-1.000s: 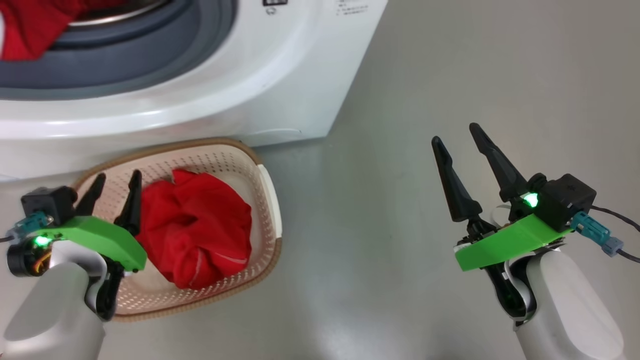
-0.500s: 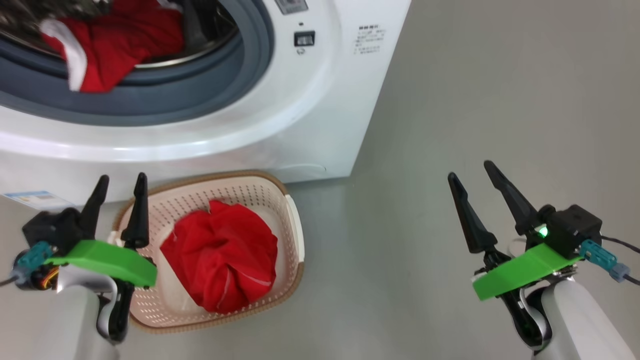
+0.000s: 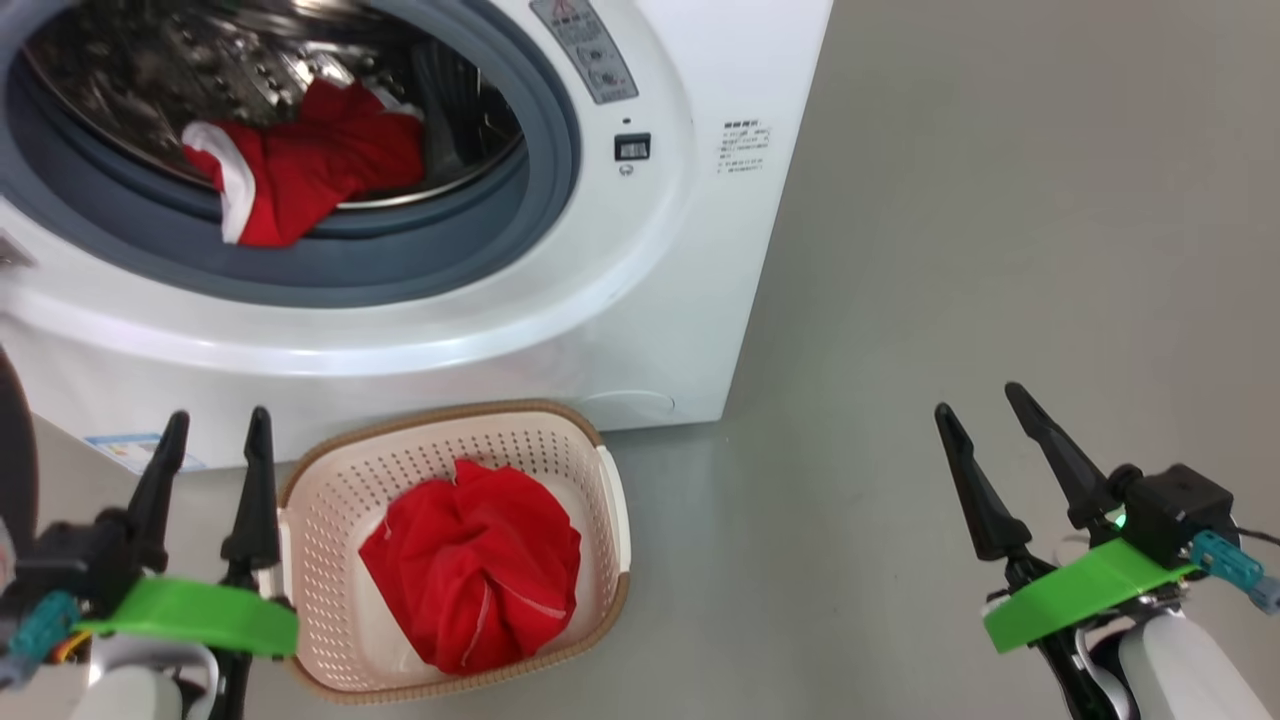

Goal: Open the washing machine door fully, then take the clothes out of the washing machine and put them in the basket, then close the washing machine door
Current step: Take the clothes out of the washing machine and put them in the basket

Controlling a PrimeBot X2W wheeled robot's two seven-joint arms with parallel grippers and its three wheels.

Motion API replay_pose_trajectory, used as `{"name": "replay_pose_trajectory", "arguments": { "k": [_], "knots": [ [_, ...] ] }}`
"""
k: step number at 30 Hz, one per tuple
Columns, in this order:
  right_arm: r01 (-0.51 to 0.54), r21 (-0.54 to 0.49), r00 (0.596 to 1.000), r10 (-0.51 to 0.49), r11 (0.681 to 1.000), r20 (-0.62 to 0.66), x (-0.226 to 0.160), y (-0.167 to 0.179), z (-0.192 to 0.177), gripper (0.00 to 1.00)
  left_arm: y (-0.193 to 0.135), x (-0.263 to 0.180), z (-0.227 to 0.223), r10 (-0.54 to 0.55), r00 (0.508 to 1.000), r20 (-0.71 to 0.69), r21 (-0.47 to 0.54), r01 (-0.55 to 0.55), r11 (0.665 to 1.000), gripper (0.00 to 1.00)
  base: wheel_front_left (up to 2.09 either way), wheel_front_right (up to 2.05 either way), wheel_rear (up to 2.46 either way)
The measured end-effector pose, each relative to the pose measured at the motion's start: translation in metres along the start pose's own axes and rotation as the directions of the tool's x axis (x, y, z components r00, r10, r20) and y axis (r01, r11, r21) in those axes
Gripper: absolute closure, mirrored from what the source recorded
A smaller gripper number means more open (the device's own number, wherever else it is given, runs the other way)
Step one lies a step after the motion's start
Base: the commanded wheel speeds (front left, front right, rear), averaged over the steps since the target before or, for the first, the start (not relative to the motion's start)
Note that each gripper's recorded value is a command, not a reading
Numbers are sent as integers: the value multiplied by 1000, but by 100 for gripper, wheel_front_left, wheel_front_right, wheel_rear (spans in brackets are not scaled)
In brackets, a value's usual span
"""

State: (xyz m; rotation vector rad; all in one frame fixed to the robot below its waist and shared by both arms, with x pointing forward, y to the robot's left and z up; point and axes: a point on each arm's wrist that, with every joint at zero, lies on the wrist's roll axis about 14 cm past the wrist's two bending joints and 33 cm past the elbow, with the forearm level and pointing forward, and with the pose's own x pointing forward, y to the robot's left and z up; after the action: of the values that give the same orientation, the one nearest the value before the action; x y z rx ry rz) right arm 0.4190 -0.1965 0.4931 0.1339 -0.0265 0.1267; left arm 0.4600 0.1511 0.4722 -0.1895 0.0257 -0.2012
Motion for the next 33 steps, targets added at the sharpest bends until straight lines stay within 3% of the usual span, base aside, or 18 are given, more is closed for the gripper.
{"name": "replay_pose_trajectory", "arguments": {
  "k": [19,33],
  "knots": [
    [12,-9,1000,-12,1000,26,-37,-4,15,0,19,-82,14,125,991,42,16,-125,992,0,0,0,0],
    [13,-11,1000,-13,1000,22,-41,-5,14,0,22,-93,16,152,987,53,15,-153,988,0,0,0,0]
  ]
}}
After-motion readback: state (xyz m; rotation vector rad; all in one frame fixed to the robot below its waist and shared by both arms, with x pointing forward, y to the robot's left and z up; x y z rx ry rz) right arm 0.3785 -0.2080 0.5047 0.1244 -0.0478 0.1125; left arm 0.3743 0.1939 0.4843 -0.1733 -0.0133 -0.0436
